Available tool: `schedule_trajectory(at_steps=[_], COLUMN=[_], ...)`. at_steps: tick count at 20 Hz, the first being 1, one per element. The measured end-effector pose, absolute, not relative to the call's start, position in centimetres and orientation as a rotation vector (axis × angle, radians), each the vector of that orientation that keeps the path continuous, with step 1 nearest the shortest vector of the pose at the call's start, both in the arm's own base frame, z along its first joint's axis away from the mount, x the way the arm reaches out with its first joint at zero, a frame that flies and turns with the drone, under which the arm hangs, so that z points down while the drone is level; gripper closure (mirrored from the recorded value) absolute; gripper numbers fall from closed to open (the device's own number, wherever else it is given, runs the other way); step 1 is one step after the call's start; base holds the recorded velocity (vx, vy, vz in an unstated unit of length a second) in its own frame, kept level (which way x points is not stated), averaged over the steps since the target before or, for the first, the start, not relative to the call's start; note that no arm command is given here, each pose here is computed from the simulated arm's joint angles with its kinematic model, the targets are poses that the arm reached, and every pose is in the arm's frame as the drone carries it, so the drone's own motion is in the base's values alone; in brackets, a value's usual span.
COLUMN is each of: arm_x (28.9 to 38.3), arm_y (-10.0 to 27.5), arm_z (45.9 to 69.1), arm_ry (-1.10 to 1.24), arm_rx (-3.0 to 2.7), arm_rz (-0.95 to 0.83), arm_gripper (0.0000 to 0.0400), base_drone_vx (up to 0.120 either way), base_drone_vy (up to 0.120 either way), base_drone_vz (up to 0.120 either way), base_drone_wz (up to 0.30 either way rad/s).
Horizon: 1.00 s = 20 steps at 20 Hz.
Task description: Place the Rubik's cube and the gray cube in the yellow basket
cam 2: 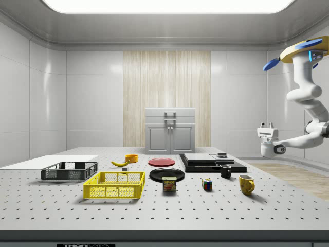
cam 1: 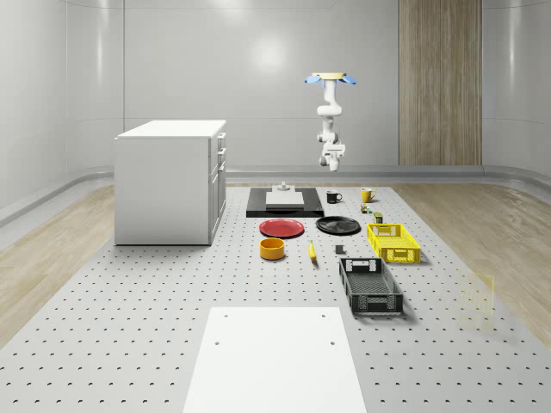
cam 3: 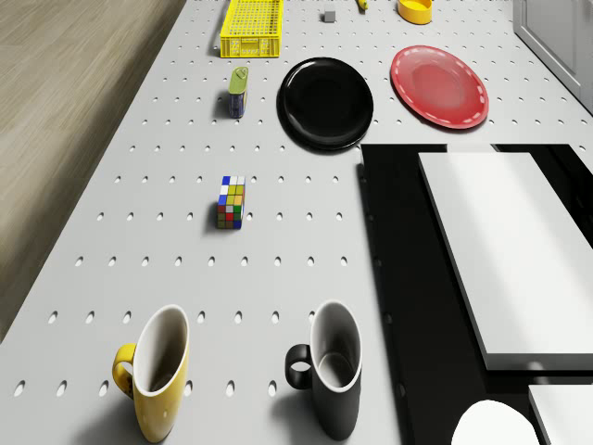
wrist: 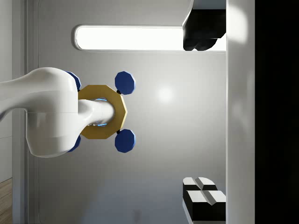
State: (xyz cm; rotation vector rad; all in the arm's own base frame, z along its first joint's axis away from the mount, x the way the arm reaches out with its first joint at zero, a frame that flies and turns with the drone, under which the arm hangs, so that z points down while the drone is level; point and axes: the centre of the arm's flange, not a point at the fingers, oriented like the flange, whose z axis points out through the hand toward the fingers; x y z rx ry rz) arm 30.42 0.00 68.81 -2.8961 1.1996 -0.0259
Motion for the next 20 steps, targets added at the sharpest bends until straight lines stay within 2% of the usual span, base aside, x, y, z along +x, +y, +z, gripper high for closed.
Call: schedule_trajectory(at_steps=[20], arm_x=[30.30], arm_y=[0.03], arm_z=[69.13], arm_ry=[1.198], arm_rx=[-2.893], arm_rz=[-0.050], arm_gripper=[0.0000], base_drone_vx=[0.120], base_drone_vy=[0.120], base_drone_vz=[0.000], base_drone_wz=[0.000])
